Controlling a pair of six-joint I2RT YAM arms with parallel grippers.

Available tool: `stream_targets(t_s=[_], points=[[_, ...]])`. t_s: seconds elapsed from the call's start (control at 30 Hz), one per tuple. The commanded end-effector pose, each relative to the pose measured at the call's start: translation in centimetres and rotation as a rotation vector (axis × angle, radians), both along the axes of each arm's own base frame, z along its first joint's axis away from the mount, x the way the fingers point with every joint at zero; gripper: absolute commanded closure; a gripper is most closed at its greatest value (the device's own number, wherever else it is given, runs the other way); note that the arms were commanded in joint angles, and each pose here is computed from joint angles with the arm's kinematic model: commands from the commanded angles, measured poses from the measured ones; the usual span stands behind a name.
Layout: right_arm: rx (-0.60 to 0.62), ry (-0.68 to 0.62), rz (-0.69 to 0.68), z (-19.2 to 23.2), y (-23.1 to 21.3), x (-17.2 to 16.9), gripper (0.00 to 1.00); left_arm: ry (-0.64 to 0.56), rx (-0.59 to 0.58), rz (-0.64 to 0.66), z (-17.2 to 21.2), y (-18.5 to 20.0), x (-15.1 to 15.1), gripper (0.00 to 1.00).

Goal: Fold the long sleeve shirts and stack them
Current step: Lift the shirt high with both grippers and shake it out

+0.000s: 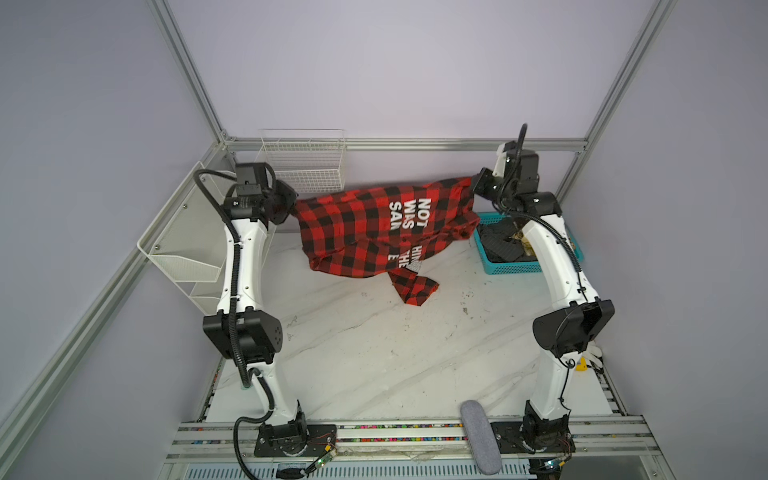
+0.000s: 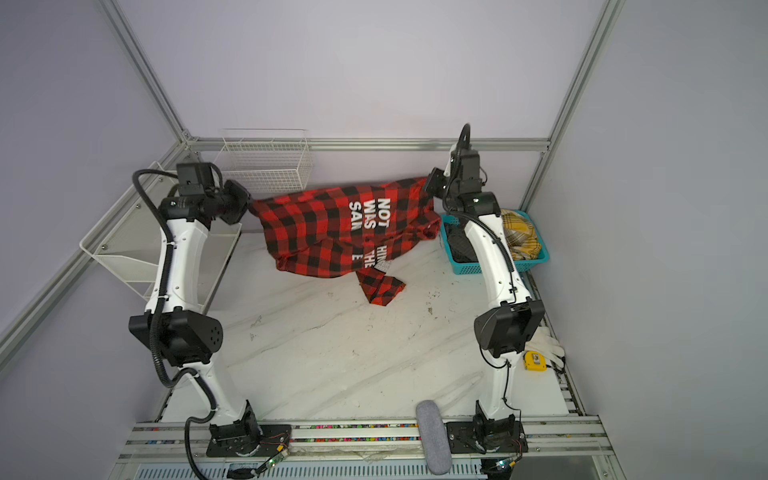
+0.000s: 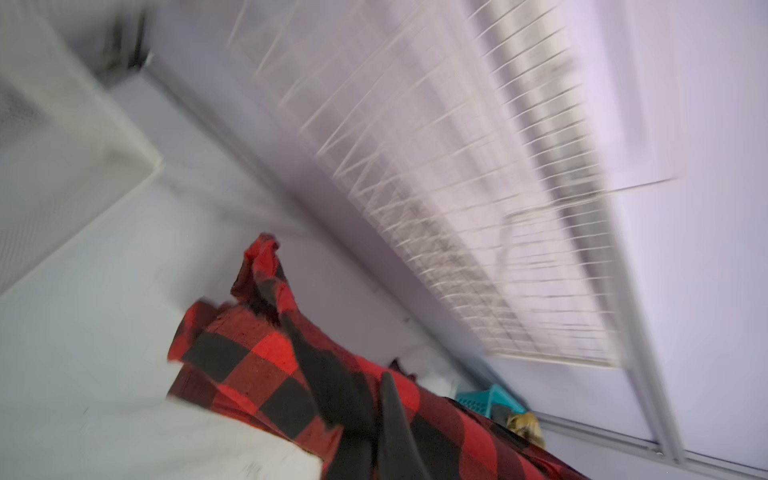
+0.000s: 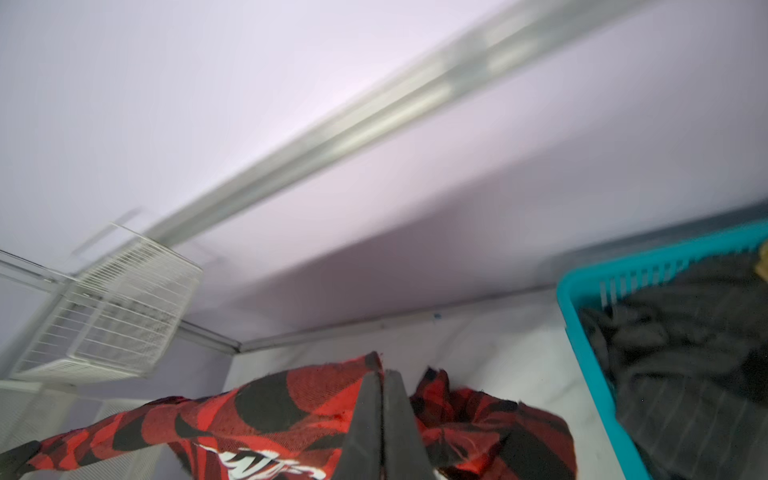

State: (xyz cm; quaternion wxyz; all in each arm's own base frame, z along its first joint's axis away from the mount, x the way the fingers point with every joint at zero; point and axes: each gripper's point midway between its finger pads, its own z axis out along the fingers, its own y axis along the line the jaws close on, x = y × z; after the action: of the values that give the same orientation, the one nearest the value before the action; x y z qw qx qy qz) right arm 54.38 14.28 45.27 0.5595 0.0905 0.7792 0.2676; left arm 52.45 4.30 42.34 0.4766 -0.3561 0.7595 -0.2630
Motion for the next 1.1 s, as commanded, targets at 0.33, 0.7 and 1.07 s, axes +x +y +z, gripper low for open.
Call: stream_targets(t_s=[0.33,0.7,1.07], points=[[0.012,0.232,0.015,-15.8,-2.2,-13.8,1.0,0.31,-0.02,-0.03,-17.6,-2.5,-17.7,1.0],[-0.025,0.705,-0.012,-35.8,-3.8,-24.8,1.0,0.757,-0.024,-0.059,-36.4,-4.0,-28.1,1.0],[-0.064,0.792,-0.01,-41.2,-2.1,-18.2,1.0,0.763,-0.011,-0.033,-37.4,-3.0,-21.9,1.0]])
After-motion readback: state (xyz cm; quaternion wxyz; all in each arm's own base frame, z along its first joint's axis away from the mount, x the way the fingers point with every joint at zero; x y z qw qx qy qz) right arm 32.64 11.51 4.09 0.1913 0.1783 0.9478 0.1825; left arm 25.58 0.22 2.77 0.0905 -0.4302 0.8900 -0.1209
